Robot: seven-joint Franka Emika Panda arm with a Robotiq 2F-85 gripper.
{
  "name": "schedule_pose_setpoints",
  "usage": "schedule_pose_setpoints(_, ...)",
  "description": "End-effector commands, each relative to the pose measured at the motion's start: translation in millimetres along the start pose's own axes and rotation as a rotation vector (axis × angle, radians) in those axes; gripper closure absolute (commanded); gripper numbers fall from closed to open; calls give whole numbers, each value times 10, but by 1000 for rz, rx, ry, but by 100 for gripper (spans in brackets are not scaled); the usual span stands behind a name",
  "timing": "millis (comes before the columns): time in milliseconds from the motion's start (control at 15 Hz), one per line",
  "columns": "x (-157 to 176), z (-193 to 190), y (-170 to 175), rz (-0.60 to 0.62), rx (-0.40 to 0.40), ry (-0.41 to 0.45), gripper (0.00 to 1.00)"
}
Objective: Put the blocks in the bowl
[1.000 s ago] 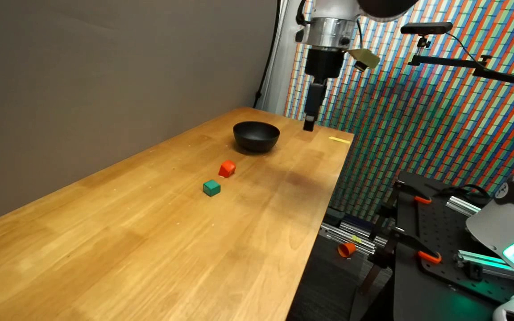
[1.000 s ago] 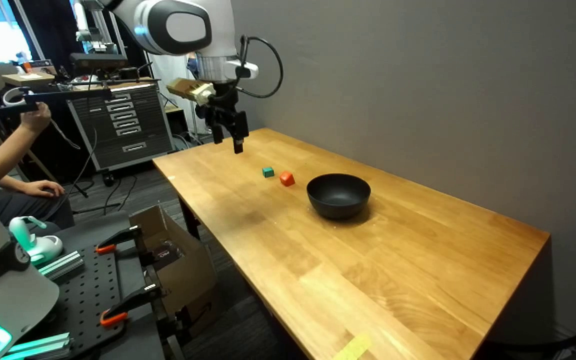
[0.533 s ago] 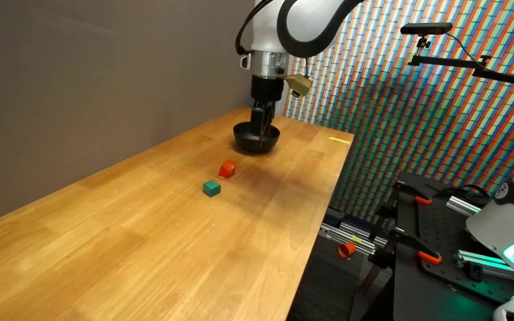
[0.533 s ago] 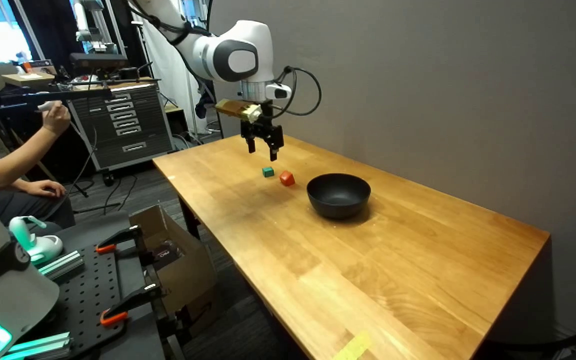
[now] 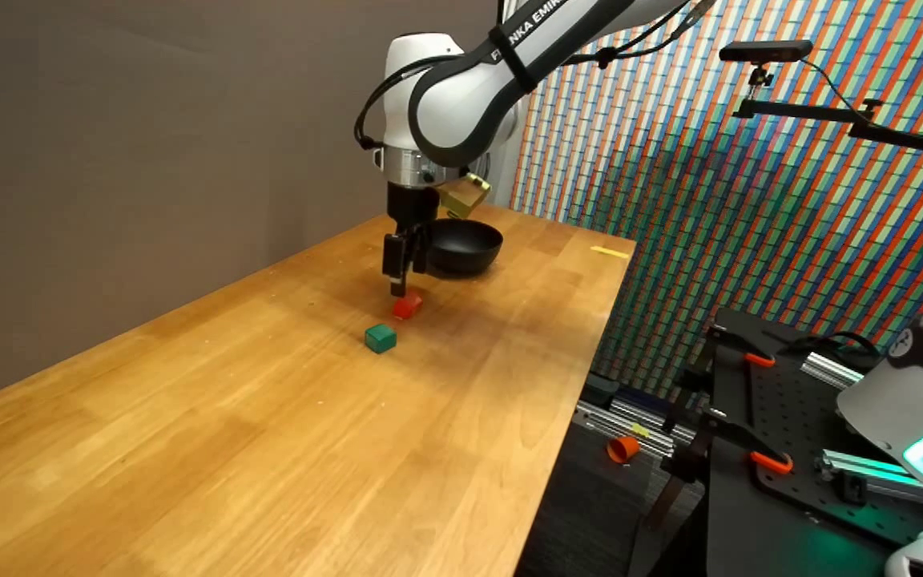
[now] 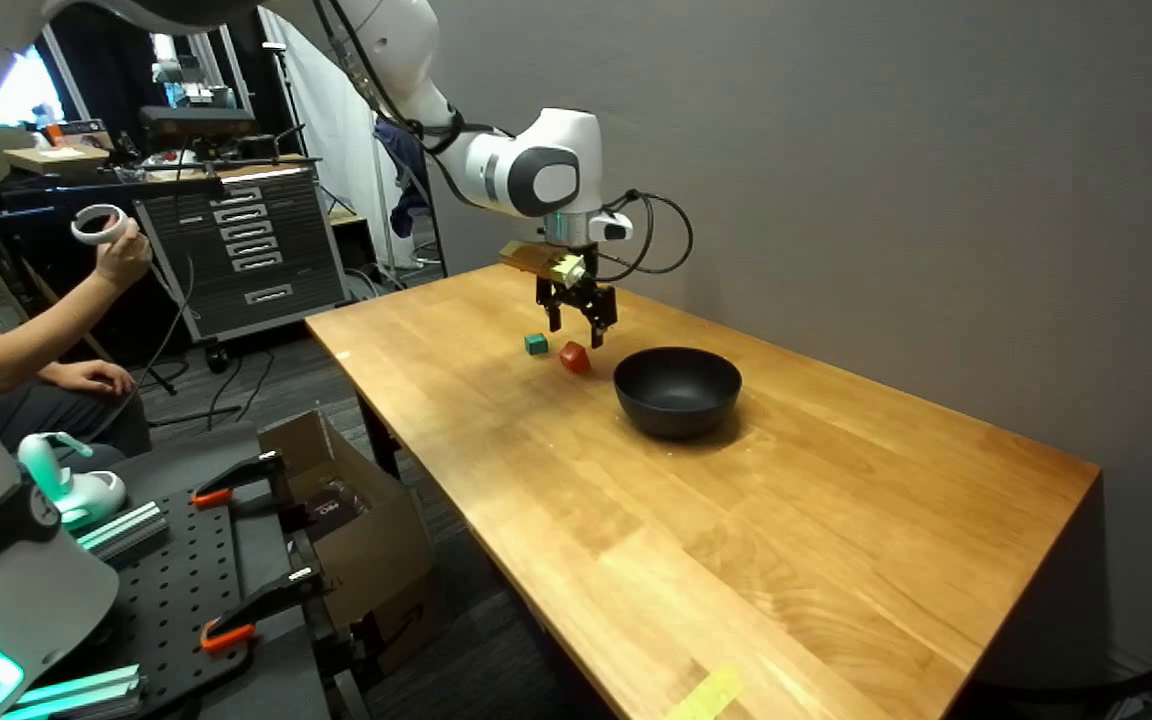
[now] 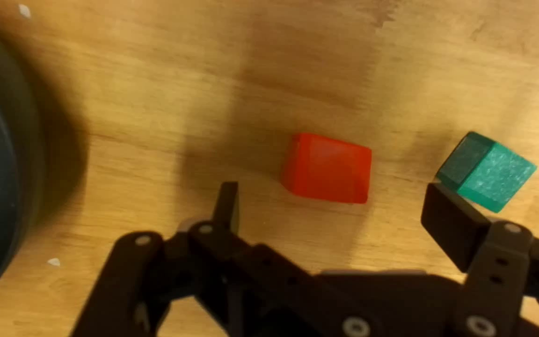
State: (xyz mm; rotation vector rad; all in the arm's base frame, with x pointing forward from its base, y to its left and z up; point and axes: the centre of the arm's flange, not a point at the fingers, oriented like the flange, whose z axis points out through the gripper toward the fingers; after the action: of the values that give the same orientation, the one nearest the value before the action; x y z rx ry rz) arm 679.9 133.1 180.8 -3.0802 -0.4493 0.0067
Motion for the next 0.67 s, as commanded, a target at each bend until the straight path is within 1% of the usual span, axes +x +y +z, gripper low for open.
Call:
schedule_pose_setpoints(0,412,164,102,29,6,-16,0)
schedule_pose_setpoints(133,405,234,141,47,7,-44,0)
schedule_pose_setpoints(200,374,248,160,49,16,-78,0)
schedule_pose_setpoints(267,334,248,165,56,7,-95,0)
schedule_pose_setpoints(400,268,226,189,71,13,-129,0)
schedule_pose_setpoints(467,241,213,194,80,13,-136,25)
schedule_pose_setpoints(533,233,205,200,82,13,-138,26)
schedule_pose_setpoints(600,221,189,192,83,14,-129,32)
